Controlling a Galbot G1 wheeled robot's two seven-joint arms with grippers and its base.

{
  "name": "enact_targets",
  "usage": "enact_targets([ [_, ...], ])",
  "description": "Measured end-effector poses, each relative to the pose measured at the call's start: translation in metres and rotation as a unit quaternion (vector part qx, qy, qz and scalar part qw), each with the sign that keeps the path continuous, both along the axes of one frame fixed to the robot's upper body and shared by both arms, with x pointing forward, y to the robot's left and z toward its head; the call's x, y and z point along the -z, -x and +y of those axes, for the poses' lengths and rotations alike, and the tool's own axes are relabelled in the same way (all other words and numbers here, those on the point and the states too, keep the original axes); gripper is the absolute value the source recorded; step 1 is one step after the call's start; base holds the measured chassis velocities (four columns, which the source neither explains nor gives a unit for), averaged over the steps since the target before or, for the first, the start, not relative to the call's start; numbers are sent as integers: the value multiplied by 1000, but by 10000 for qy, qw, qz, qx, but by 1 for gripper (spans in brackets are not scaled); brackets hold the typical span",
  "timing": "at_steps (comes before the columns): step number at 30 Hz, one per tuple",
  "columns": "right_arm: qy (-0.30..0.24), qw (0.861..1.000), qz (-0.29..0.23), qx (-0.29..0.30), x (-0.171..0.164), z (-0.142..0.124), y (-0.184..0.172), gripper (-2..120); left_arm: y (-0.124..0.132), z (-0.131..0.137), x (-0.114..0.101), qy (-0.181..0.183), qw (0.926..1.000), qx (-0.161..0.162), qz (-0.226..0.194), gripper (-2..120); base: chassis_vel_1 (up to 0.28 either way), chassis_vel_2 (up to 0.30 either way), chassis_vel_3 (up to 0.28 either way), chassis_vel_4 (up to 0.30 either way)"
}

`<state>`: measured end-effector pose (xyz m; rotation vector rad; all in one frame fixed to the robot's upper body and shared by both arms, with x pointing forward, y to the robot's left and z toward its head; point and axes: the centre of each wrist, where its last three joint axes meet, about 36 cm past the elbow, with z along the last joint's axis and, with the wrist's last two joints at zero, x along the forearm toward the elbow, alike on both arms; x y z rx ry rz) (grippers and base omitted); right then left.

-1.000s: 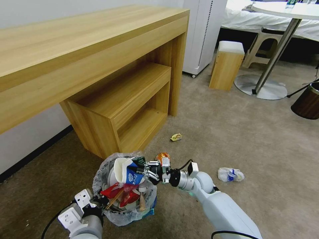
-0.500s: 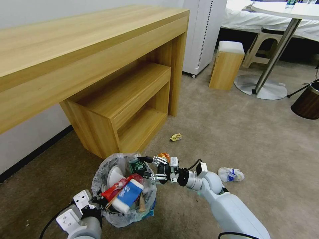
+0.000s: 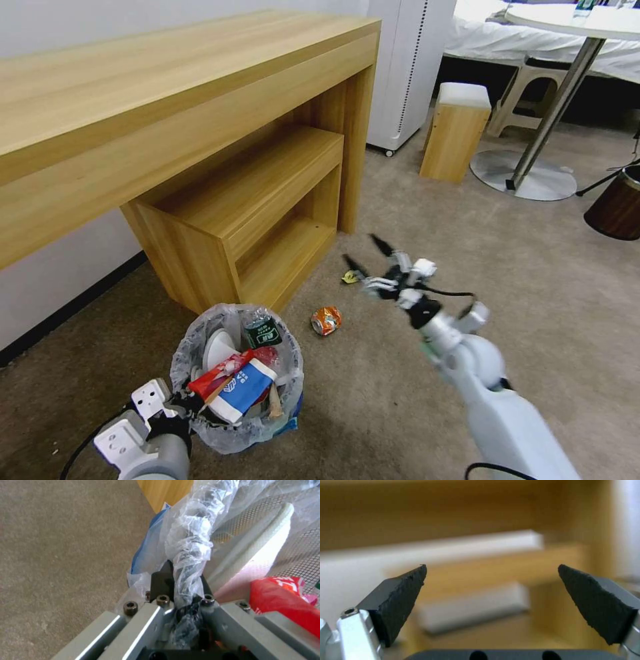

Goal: Pick up the trash bin and place the garbage on the floor into it.

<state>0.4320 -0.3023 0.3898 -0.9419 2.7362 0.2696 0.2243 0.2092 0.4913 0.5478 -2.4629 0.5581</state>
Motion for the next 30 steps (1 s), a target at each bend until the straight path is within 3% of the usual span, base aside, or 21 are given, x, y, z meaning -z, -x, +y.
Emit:
enact_targets([
  [3, 493, 9943, 539, 779, 14, -36, 27, 100, 0, 2, -2, -22, 10000, -6, 1, 0, 0, 0, 0, 0],
  [7, 531, 9929, 477, 953, 25, -49, 45, 100, -1, 4, -4, -31, 10000, -34, -46, 0, 0, 0, 0, 0],
  [14, 413, 9899, -27, 1359, 31, -57, 62, 100, -3, 10, -8, 6, 10000, -38, -81, 0, 0, 0, 0, 0],
  [30, 664, 9835, -301, 1654, 18, -73, 67, 100, -3, 18, -16, 44, 9996, -150, -217, 0, 0, 0, 0, 0],
])
